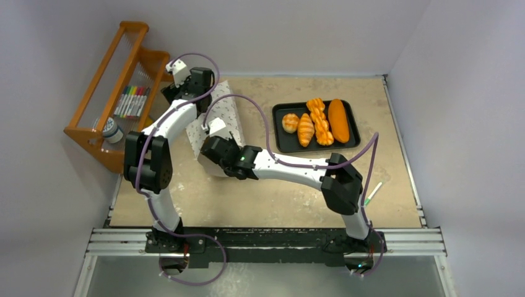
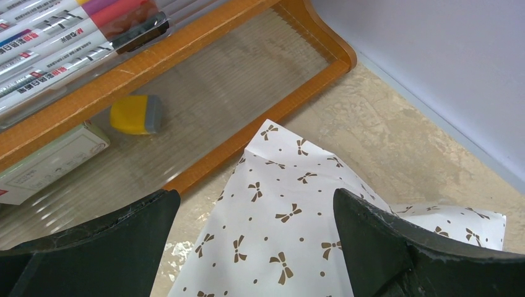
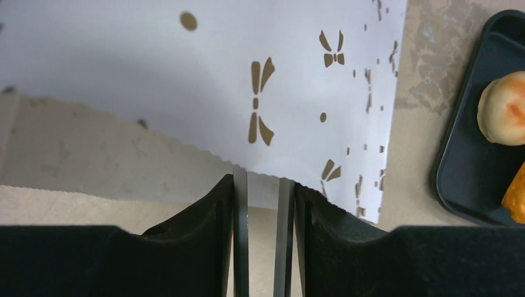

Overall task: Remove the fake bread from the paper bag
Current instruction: Take out the fake bread from the paper bag.

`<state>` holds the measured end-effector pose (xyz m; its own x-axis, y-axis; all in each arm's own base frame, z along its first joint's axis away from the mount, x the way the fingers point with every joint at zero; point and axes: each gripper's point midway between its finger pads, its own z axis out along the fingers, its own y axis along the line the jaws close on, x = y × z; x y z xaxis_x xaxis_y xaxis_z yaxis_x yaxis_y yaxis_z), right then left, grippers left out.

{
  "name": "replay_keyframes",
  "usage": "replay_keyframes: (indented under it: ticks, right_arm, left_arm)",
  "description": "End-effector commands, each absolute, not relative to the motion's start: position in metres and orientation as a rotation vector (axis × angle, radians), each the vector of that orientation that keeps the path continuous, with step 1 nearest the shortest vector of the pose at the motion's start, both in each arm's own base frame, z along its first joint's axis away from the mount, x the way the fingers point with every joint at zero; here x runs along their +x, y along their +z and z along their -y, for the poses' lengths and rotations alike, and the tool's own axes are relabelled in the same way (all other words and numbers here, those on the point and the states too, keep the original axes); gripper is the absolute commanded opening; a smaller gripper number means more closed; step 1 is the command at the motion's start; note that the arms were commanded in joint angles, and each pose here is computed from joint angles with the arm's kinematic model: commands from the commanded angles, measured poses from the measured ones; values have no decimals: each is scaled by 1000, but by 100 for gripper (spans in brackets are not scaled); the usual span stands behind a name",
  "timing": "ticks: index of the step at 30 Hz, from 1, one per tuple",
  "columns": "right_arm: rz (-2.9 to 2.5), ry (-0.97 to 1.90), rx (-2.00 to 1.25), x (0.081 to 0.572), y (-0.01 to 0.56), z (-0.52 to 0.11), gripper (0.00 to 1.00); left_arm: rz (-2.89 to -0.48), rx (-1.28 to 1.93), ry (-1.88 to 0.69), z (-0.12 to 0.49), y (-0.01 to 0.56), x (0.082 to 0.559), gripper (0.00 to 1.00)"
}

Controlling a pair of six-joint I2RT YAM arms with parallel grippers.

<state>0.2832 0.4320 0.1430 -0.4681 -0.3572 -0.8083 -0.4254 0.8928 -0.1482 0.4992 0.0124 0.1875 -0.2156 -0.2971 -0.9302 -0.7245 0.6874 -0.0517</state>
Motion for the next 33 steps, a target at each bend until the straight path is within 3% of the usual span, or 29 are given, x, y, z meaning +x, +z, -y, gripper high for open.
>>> replay_keyframes:
  ticks: [1, 33]
  right_arm:
    - [-1990, 102, -469, 304, 183, -442, 39]
    - [-1976, 67, -636, 276, 169, -467, 41]
  left_arm:
    - [-1746, -842, 443, -15, 205, 511, 100]
    - [-1756, -857, 419, -16, 197, 519, 100]
